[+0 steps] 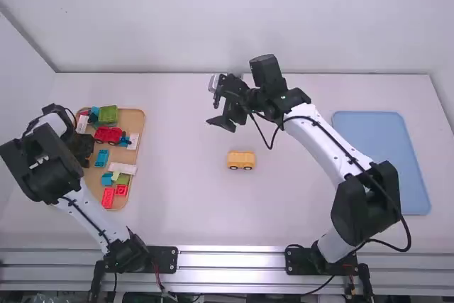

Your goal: Assemble lego blocks to make yellow taxi

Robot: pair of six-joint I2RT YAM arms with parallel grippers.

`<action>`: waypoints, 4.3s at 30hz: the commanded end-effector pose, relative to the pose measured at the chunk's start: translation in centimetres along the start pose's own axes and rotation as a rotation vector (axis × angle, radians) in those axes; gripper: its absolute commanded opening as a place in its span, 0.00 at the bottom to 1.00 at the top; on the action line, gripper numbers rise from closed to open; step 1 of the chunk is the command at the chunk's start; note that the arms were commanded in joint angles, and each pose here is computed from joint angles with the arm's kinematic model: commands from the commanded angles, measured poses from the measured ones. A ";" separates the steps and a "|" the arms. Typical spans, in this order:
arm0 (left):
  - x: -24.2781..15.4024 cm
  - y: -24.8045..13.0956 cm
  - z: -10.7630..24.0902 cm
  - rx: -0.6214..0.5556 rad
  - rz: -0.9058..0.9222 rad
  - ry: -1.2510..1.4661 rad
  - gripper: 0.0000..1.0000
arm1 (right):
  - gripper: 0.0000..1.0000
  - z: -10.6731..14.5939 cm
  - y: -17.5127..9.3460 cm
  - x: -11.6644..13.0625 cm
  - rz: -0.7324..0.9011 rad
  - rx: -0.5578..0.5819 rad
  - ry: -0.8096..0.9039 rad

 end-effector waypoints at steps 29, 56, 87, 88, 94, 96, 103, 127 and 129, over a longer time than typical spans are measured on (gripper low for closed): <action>0.6 0.5 -1.0 -0.098 -0.063 0.239 0.45 | 0.99 -0.6 -0.9 -0.2 0.010 0.017 -0.053; 0.8 1.4 -0.9 -0.106 -0.038 0.262 0.28 | 0.98 -0.3 -1.2 -0.4 0.018 0.023 -0.044; 13.5 -20.0 23.5 0.019 1.701 1.731 0.02 | 0.99 4.4 -1.7 2.0 -0.154 -0.404 0.168; 13.9 -20.2 24.6 0.033 1.737 1.788 0.02 | 0.99 4.3 -1.8 2.4 -0.186 -0.437 0.158; 15.0 -20.4 30.3 0.119 1.887 1.989 0.02 | 0.99 3.5 -2.7 3.8 -0.347 -0.602 0.095; 14.7 -20.1 31.4 0.152 1.908 1.994 0.02 | 0.99 3.3 -3.1 4.1 -0.390 -0.646 0.084; 13.1 -18.7 33.4 0.281 2.010 1.996 0.02 | 0.81 3.4 -3.1 4.2 -0.399 -0.649 0.094; 11.3 -17.6 34.4 0.315 2.029 1.915 0.99 | 0.13 5.3 -1.9 1.7 -0.092 -0.356 0.218; 10.5 -16.6 34.0 0.270 1.919 1.870 0.99 | 0.13 6.3 -2.3 0.9 0.020 -0.247 0.278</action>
Point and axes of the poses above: each hand's point on the last joint's axis, 136 mm out from that joint toward the fingers, its own y axis out along the fingers, its own x axis along the line the jaws close on, z = x × y, the point moved 9 cm from there along -y, back along the fingers, and after that the axes turned 13 degrees about -y, right-handed, at the moved point
